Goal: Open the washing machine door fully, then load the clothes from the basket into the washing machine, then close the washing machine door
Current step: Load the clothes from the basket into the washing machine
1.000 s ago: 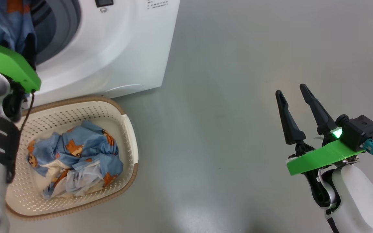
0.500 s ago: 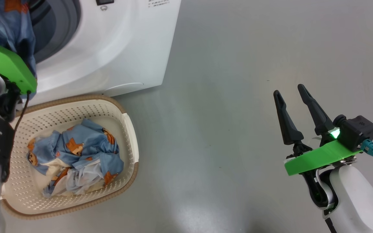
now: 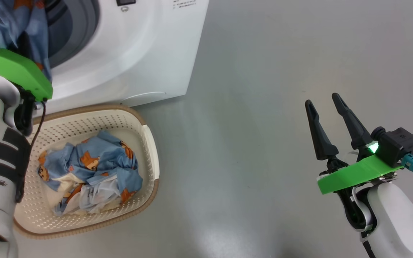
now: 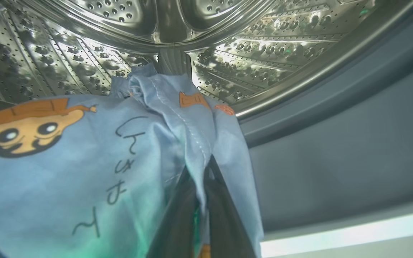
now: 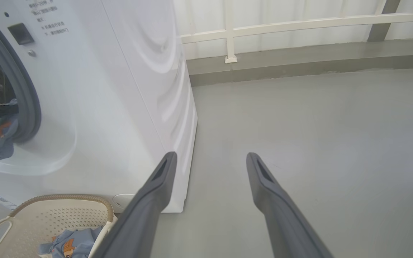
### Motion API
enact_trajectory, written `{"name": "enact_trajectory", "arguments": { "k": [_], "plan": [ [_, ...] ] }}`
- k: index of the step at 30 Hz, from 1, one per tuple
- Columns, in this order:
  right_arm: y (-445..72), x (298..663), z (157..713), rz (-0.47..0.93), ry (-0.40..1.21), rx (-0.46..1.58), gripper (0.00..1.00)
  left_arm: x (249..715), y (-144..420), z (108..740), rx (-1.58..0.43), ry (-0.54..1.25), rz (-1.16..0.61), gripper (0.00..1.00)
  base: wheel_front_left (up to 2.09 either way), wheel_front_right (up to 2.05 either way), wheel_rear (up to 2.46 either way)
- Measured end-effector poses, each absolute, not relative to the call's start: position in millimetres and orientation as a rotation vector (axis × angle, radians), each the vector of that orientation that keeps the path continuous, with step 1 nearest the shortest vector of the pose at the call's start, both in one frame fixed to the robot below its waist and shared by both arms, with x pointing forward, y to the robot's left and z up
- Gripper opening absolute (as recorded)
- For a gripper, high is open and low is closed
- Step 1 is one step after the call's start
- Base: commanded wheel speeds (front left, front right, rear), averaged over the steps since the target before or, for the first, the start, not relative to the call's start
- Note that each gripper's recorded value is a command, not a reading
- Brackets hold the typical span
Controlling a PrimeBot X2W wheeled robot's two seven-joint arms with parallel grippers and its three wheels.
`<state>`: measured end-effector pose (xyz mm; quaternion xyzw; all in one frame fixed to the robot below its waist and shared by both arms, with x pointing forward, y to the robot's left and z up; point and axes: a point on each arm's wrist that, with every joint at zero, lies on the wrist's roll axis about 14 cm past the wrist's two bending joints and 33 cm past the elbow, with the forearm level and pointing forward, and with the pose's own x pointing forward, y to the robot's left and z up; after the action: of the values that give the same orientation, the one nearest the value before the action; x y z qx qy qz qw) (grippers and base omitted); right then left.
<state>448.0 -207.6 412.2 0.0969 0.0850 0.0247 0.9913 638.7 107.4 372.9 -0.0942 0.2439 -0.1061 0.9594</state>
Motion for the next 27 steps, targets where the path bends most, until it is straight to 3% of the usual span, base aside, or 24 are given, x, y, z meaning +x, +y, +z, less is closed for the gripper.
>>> {"name": "enact_trajectory", "arguments": {
  "k": [15, 27],
  "plan": [
    [-205.1, 450.0, 400.7, 0.060, 0.197, 0.191, 1.00, 656.3, 118.2, 387.8, -0.193, 0.330, -0.200, 0.00, 0.00, 0.00, 0.00],
    [-218.3, 444.6, 387.0, 0.013, 0.231, 0.182, 1.00, 707.4, 120.5, 419.1, -0.222, 0.178, -0.186, 0.00, 0.00, 0.00, 0.00]
  ]
}}
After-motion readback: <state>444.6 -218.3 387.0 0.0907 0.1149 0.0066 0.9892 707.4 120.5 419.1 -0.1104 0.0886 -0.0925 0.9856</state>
